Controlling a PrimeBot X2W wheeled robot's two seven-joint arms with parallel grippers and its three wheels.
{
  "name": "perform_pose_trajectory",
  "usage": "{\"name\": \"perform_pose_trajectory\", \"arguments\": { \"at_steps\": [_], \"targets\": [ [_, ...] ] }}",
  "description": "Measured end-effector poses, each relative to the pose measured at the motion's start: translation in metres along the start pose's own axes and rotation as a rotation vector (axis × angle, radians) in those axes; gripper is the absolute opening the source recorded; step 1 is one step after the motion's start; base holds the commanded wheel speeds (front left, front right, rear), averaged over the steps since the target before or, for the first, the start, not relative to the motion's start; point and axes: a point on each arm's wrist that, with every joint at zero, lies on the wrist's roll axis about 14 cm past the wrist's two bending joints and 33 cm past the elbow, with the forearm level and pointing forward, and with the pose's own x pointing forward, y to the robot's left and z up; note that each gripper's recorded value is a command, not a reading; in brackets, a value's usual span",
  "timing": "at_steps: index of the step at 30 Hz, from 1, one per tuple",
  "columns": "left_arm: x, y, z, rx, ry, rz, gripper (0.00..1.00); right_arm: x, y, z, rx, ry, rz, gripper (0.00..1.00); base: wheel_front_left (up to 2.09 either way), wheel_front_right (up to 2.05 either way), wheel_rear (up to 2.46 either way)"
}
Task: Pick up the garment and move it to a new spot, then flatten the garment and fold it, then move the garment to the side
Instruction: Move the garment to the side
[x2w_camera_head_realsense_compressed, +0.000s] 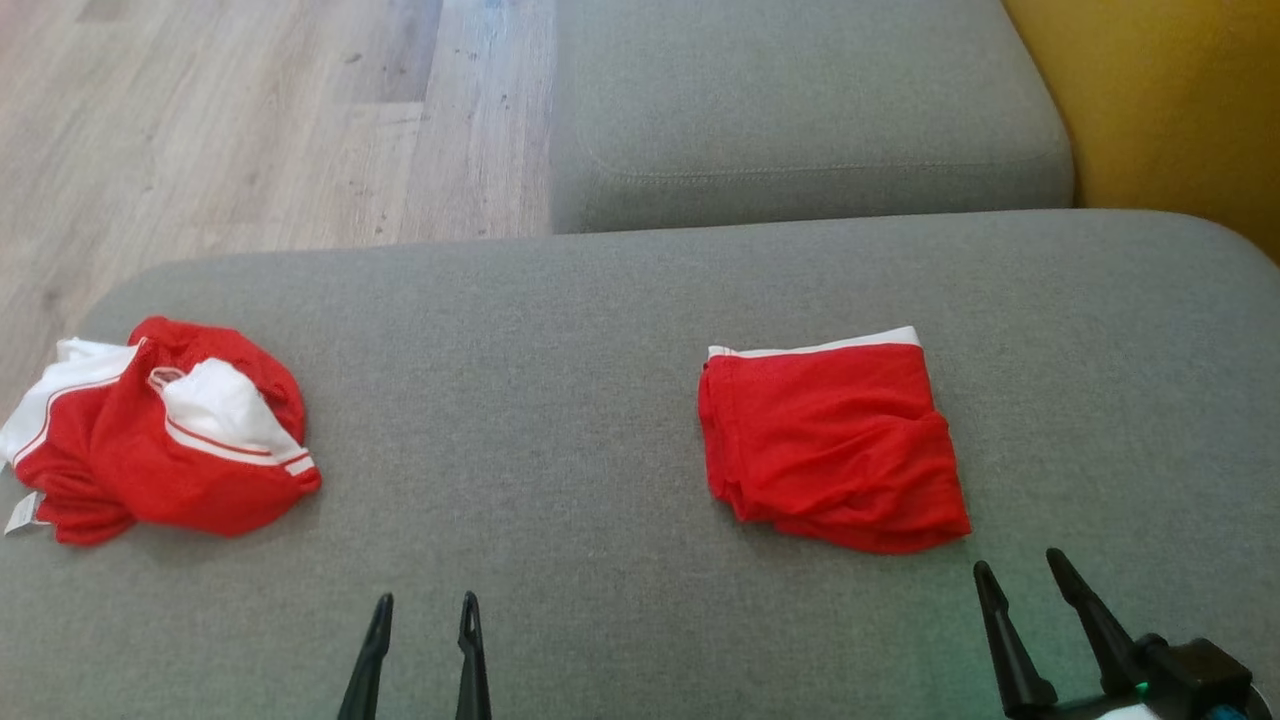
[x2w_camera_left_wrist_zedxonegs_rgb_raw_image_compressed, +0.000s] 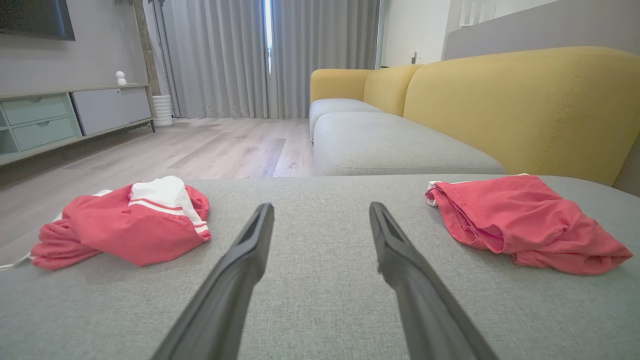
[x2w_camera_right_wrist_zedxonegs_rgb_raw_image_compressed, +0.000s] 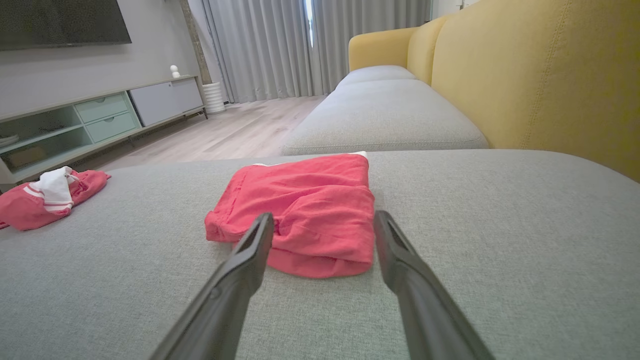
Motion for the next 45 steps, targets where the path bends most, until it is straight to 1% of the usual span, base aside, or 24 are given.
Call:
{"name": "perform_pose_trajectory", "arguments": {
  "at_steps": [5, 10, 12, 15, 19, 22, 24, 27, 31, 32, 33, 36, 38, 41, 45],
  "targets": [
    [0.004, 0.004, 0.007, 0.035, -0.022, 0.029, 1.00, 0.005, -0.006, -0.005, -0.016, 0.027, 0.002, 1.00, 0.00, 0.00, 0.00],
    [0.007, 0.006, 0.006, 0.038, -0.013, 0.046, 1.00, 0.019, -0.011, -0.003, -0.035, 0.029, 0.007, 1.00, 0.00, 0.00, 0.00],
    [0.008, 0.005, 0.003, 0.044, 0.000, 0.045, 1.00, 0.029, -0.016, -0.003, -0.056, 0.042, 0.015, 1.00, 0.00, 0.00, 0.00],
    [0.012, 0.001, 0.000, 0.039, 0.013, 0.032, 1.00, 0.044, -0.026, -0.008, -0.056, 0.073, 0.017, 1.00, 0.00, 0.00, 0.00],
    [0.027, -0.006, 0.004, 0.027, 0.001, 0.007, 1.00, 0.071, -0.042, -0.012, -0.068, 0.140, 0.018, 1.00, 0.00, 0.00, 0.00],
    [0.039, -0.009, 0.007, 0.023, -0.009, -0.001, 1.00, 0.093, -0.058, -0.013, -0.060, 0.183, 0.001, 1.00, 0.00, 0.00, 0.00],
    [0.043, -0.008, 0.005, 0.010, 0.000, 0.003, 1.00, 0.105, -0.063, -0.017, -0.032, 0.218, -0.008, 1.00, 0.00, 0.00, 0.00],
    [0.049, -0.010, 0.001, 0.006, 0.015, 0.006, 1.00, 0.117, -0.061, -0.033, 0.019, 0.286, 0.001, 1.00, 0.00, 0.00, 0.00],
    [0.057, -0.010, -0.002, -0.001, 0.024, 0.008, 1.00, 0.120, -0.056, -0.065, 0.080, 0.422, 0.015, 1.00, 0.00, 0.00, 0.00],
    [0.058, -0.009, -0.003, -0.003, 0.028, 0.013, 1.00, 0.119, -0.051, -0.071, 0.097, 0.449, 0.025, 0.52, 0.00, 0.00, 0.00],
    [0.059, -0.009, -0.004, -0.010, 0.034, 0.015, 1.00, 0.119, -0.046, -0.076, 0.112, 0.462, 0.037, 0.00, 0.00, 0.00, 0.00],
    [0.063, -0.009, -0.009, -0.035, 0.051, 0.023, 1.00, 0.123, -0.040, -0.076, 0.147, 0.447, 0.050, 0.00, 0.00, 0.00, 0.00],
    [0.068, -0.012, -0.008, -0.051, 0.048, 0.021, 1.00, 0.126, -0.046, -0.071, 0.146, 0.422, 0.045, 0.00, 0.00, 0.00, 0.00],
    [0.077, -0.021, -0.009, -0.061, 0.046, -0.016, 1.00, 0.129, -0.071, -0.061, 0.098, 0.393, 0.014, 0.00, 0.00, 0.00, 0.00],
    [0.093, -0.038, -0.016, -0.089, 0.060, -0.089, 1.00, 0.130, -0.117, -0.046, 0.024, 0.376, -0.054, 0.00, 0.00, 0.00, 0.00]
  ]
}}
